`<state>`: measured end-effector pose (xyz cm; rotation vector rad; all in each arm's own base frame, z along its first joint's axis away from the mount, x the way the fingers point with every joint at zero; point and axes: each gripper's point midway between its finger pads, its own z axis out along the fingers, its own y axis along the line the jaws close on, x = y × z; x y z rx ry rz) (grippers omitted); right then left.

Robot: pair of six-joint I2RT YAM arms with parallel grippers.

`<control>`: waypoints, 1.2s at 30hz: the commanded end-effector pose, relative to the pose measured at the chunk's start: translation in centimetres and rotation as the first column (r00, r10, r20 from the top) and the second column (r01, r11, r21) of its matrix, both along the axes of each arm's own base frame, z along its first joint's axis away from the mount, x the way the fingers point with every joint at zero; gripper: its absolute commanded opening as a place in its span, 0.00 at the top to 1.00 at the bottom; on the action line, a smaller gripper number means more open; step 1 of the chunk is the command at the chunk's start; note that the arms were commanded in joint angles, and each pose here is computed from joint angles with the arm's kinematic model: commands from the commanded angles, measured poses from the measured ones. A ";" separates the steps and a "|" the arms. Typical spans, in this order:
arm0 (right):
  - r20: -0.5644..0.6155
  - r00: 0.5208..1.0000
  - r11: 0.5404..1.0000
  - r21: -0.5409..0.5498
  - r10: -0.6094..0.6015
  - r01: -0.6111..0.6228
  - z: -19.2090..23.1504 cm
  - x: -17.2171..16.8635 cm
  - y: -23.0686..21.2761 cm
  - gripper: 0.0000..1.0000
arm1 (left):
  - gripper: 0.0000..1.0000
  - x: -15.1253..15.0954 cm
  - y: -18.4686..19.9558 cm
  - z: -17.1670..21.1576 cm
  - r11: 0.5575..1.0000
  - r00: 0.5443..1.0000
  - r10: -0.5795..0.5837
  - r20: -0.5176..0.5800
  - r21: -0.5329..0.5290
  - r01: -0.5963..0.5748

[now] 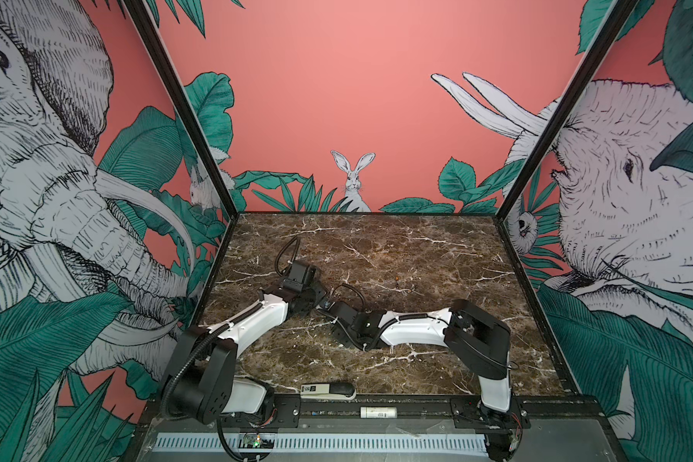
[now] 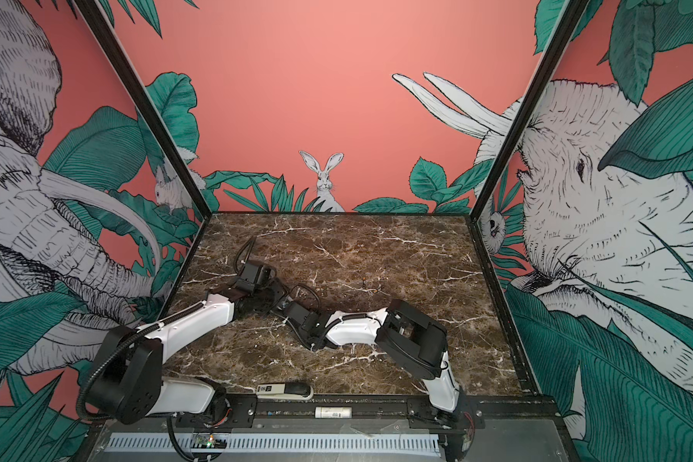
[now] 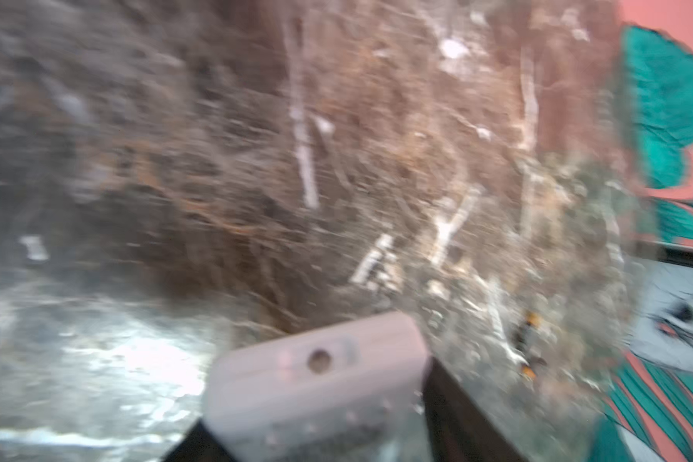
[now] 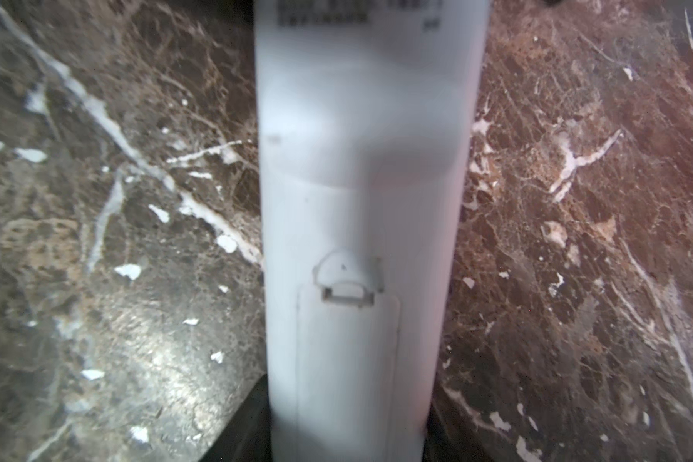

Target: Load the batteries into the remote control

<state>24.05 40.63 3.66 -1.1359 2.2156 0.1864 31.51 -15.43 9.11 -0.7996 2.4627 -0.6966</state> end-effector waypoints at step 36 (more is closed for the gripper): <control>-0.258 0.953 0.913 0.405 0.157 -0.041 11.3 -0.7 -0.4 0.65 | 0.46 -2.8 -7.3 11.2 0.751 0.666 -0.449 0.596 -0.151 0.642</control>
